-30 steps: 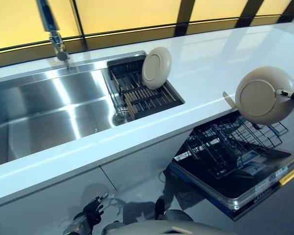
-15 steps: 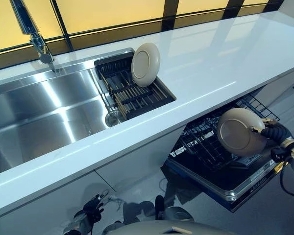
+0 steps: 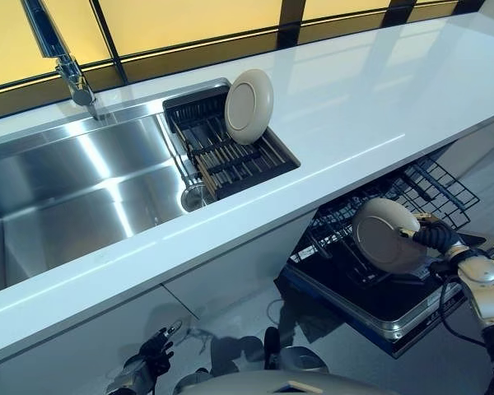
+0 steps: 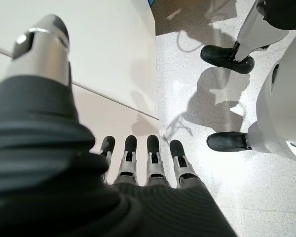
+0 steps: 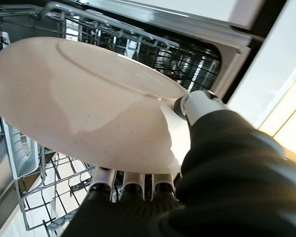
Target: Take plates into dishwasher
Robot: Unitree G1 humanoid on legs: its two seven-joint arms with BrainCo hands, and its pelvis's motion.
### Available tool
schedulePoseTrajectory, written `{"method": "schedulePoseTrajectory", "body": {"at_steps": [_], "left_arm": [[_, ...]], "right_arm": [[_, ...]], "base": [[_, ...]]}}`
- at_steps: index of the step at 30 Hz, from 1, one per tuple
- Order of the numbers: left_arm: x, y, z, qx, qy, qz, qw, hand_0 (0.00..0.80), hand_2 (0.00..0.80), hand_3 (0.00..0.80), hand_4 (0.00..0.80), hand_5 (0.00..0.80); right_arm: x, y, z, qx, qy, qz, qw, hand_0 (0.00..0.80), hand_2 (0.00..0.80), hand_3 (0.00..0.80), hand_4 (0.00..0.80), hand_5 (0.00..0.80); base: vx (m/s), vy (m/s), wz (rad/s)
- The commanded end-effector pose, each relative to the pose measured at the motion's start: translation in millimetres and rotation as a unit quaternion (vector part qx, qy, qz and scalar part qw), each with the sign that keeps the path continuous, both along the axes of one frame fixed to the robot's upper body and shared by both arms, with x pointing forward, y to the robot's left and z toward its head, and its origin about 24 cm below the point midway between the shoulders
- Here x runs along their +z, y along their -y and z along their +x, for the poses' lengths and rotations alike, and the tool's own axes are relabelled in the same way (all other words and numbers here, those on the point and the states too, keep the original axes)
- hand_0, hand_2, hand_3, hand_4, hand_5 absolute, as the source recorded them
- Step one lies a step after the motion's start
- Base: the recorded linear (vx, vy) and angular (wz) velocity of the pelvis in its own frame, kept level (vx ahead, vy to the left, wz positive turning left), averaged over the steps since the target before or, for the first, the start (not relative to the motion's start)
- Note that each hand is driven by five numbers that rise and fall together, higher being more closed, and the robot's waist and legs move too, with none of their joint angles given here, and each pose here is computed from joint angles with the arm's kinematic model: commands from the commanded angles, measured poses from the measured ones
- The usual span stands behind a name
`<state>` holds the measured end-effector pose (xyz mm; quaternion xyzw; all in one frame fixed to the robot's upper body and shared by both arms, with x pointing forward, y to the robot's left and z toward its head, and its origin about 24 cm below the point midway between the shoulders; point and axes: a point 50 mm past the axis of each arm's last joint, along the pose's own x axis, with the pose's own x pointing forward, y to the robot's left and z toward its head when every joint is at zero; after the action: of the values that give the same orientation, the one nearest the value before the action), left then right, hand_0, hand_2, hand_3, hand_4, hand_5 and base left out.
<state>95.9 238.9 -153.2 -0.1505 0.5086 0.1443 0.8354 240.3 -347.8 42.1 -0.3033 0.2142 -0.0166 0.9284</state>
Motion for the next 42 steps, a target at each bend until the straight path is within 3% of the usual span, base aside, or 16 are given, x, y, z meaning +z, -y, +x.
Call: {"method": "schedulePoseTrajectory", "body": {"at_steps": [1,31,32,33,42], "left_arm": [[5,-3,14,-0.006,0.026,0.004,1.000,0.000,0.000,0.000,0.000,0.000],[10,-2,25,-0.032,0.044,-0.002,0.999,0.000,0.000,0.000,0.000,0.000],[10,-2,25,-0.032,0.044,-0.002,0.999,0.000,0.000,0.000,0.000,0.000],[10,-1,25,-0.032,0.043,-0.001,0.999,0.000,0.000,0.000,0.000,0.000],[10,-3,25,-0.030,0.042,-0.001,0.999,0.000,0.000,0.000,0.000,0.000]], "right_arm": [[27,-4,30,0.002,0.078,-0.026,0.997,0.800,0.800,0.800,0.800,0.800],[-9,-9,58,-0.067,-0.032,-0.018,0.997,0.800,0.800,0.800,0.800,0.800],[-8,-8,59,-0.070,-0.032,-0.018,0.997,0.596,0.596,0.596,0.596,0.596],[-9,-9,59,-0.071,-0.032,-0.012,0.997,0.000,0.000,0.000,0.000,0.000],[-4,-5,58,-0.069,-0.024,-0.014,0.997,0.000,0.000,0.000,0.000,0.000]], "base": [[0.009,-0.020,0.06],[-0.003,-0.012,0.06],[0.000,0.000,0.00],[0.000,0.000,0.00],[0.000,0.000,0.00]]}}
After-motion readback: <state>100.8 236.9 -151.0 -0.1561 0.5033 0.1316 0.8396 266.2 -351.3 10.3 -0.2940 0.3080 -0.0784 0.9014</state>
